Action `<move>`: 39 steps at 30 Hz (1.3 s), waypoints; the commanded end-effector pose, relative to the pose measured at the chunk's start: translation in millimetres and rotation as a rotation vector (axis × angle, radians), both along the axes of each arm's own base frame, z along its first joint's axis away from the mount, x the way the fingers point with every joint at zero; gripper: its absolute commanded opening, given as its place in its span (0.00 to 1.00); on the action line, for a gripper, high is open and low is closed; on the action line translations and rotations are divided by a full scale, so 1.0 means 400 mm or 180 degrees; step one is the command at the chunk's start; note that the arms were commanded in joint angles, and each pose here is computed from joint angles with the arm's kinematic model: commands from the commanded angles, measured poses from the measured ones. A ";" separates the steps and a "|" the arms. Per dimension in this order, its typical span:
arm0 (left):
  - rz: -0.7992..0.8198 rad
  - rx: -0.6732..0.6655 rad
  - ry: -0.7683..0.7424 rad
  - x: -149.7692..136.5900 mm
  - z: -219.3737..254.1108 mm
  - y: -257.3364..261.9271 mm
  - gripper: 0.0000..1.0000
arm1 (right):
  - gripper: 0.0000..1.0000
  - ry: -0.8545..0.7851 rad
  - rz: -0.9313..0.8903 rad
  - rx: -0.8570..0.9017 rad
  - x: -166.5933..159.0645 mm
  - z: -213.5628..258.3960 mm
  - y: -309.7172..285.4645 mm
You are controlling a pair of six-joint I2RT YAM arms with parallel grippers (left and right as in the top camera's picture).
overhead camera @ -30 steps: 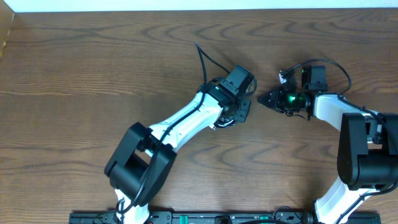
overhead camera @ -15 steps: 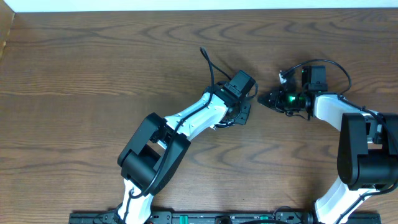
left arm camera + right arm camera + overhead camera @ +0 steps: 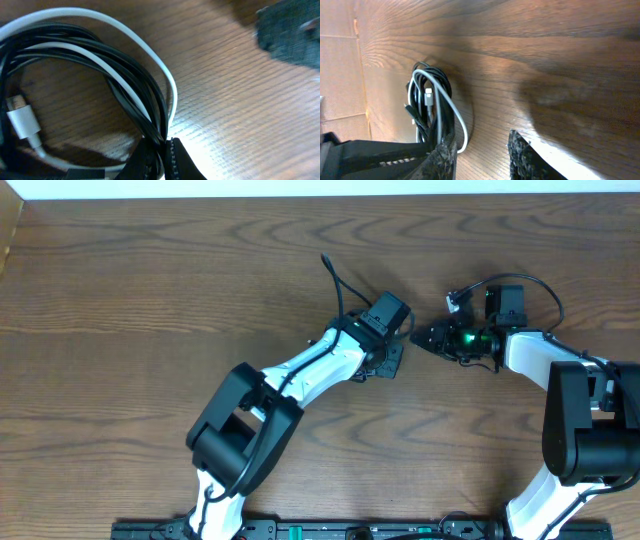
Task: Untangle cables
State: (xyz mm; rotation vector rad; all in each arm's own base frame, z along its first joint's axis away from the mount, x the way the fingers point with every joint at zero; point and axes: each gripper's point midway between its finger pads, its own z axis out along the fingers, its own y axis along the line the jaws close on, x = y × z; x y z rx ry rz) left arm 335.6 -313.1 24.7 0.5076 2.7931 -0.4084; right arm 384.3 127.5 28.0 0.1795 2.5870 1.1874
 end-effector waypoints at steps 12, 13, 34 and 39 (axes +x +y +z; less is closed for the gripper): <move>0.0036 -0.0321 -0.0473 0.035 0.209 0.019 0.08 | 0.29 -0.0276 0.0422 0.0298 -0.018 0.063 0.094; 0.0036 -0.0314 -0.0464 0.033 0.207 0.020 0.07 | 0.30 -0.0286 0.0434 0.0299 -0.018 0.063 0.098; -0.0323 -0.0823 -0.0064 -0.032 0.238 -0.031 0.07 | 0.41 -0.0432 0.0417 -0.0385 -0.005 0.003 0.108; -0.0229 -0.0831 -0.0030 -0.014 0.241 -0.001 0.08 | 0.14 -0.0392 0.0306 -0.0614 0.002 -0.019 0.084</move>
